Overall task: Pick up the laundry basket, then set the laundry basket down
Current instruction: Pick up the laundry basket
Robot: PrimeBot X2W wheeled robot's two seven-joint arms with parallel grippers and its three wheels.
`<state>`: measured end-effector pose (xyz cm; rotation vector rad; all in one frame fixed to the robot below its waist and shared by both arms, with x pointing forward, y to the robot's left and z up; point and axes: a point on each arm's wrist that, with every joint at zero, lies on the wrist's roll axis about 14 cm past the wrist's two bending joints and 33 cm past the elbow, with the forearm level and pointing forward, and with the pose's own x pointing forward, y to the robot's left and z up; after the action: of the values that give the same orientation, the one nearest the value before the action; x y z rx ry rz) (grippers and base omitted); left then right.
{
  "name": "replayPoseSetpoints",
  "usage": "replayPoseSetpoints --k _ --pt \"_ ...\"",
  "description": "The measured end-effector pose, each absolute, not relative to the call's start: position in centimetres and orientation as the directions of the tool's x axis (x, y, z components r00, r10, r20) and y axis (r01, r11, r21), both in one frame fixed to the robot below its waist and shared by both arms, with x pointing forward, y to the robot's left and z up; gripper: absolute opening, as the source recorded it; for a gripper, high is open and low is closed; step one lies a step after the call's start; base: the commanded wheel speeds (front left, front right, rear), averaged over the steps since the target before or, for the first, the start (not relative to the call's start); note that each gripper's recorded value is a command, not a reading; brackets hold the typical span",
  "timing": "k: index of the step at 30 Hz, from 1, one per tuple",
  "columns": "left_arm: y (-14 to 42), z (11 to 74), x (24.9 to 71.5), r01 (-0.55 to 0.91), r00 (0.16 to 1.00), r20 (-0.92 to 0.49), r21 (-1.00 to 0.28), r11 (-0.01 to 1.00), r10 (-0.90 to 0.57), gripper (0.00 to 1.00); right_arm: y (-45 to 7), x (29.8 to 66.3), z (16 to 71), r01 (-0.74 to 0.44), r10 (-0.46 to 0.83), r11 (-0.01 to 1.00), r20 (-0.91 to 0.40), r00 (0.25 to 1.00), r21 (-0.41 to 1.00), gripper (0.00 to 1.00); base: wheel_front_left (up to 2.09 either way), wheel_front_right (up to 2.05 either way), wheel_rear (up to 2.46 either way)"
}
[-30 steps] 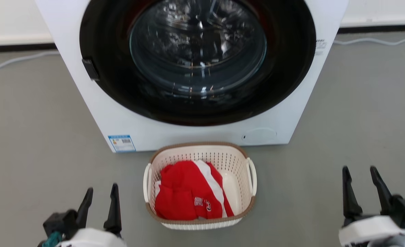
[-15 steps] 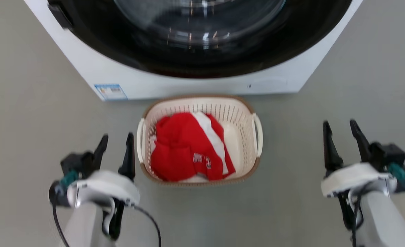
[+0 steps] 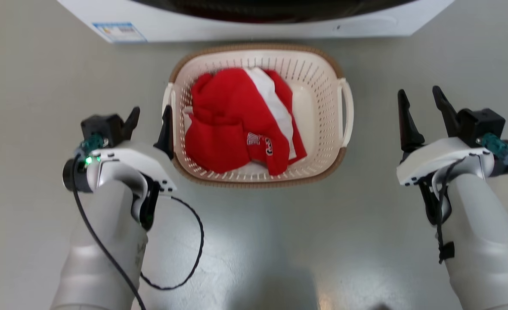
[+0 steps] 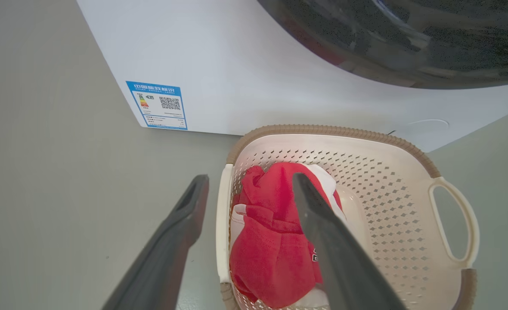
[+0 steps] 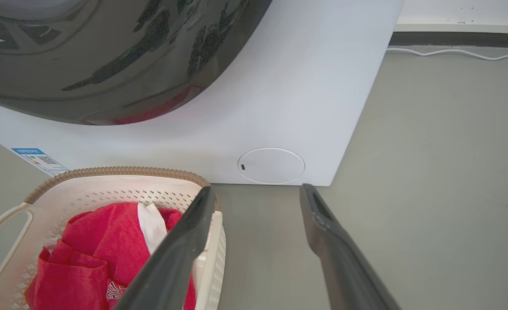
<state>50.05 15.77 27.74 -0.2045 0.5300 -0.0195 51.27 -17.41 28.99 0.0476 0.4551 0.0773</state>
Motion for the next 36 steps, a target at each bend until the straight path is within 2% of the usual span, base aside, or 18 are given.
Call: replayPoseSetpoints --k 16,36 --pt "15.4 20.7 51.8 -0.015 0.776 -0.624 -0.165 0.986 -0.092 1.00 -13.0 52.2 21.1 -0.168 0.204 0.979 -0.548 0.811 0.116 1.00 0.00 0.00 0.00" --pt "14.5 15.8 52.6 0.046 0.712 -0.691 -0.136 0.990 -0.128 1.00 -11.0 52.6 15.5 -0.196 0.249 0.969 -0.613 0.750 0.153 1.00 0.00 0.00 0.00"
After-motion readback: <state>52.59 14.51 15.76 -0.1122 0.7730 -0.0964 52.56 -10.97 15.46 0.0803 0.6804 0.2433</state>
